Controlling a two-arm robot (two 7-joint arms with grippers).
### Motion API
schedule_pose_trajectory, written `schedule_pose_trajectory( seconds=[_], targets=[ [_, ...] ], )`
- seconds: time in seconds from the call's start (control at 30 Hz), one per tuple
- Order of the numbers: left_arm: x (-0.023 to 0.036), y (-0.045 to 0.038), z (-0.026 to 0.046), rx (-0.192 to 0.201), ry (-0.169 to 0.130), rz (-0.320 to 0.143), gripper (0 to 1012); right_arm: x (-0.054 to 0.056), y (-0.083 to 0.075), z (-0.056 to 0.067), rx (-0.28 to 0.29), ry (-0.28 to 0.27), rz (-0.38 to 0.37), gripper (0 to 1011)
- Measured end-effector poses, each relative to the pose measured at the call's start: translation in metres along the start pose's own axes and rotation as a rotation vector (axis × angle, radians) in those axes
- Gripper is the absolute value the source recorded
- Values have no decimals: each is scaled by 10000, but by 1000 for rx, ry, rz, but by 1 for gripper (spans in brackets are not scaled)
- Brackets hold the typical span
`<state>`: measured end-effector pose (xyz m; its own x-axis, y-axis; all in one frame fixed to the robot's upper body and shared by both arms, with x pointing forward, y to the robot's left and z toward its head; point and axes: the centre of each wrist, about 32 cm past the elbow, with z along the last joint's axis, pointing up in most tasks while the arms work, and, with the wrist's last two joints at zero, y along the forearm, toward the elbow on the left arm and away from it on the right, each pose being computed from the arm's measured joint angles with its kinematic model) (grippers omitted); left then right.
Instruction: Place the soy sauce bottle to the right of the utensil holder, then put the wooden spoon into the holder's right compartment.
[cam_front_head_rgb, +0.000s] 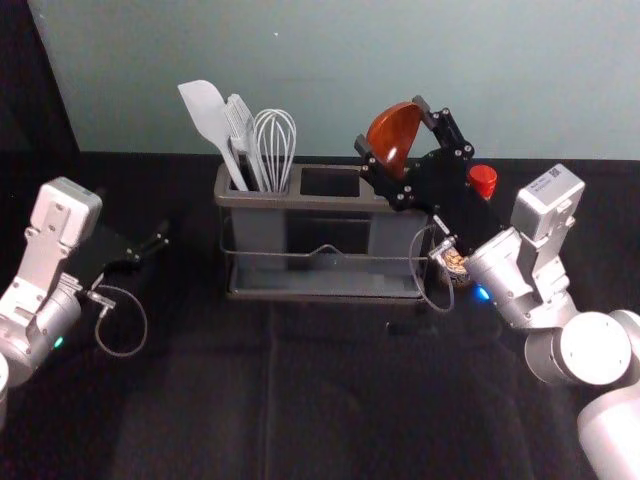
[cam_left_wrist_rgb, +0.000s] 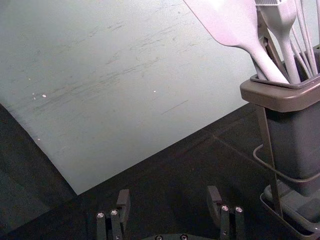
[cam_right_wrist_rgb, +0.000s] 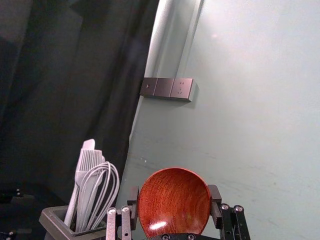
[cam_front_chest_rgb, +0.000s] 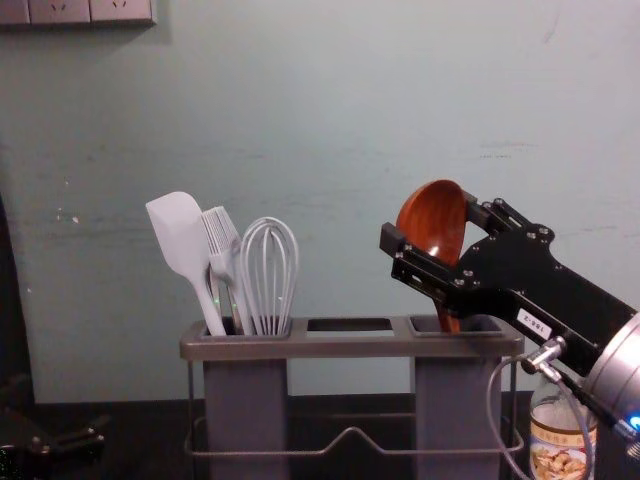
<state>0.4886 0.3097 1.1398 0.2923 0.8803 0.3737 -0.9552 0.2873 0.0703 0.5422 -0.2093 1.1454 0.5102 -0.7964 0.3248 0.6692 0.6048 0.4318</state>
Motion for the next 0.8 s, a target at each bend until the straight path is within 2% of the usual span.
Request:
schedule_pose_trajectory(
  seconds=[0.07, 0.3, 0.47, 0.63, 0.73, 0.8],
  targets=[
    [0, 0, 0, 0, 0, 0, 1005, -1, -4, 0, 0, 1, -2, 843],
    [0, 0, 0, 0, 0, 0, 1005, 0, -5, 9, 3, 1, -6, 1002],
    [0, 0, 0, 0, 0, 0, 1005, 16, 23, 74, 26, -6, -19, 1003],
    [0, 0, 0, 0, 0, 0, 1005, 20, 37, 219, 50, -17, -31, 1003],
    [0, 0, 0, 0, 0, 0, 1005, 8, 17, 297, 46, -21, -35, 1003],
    [0, 0, 0, 0, 0, 0, 1005, -18, -38, 399, 39, -20, -41, 1003]
  ],
)
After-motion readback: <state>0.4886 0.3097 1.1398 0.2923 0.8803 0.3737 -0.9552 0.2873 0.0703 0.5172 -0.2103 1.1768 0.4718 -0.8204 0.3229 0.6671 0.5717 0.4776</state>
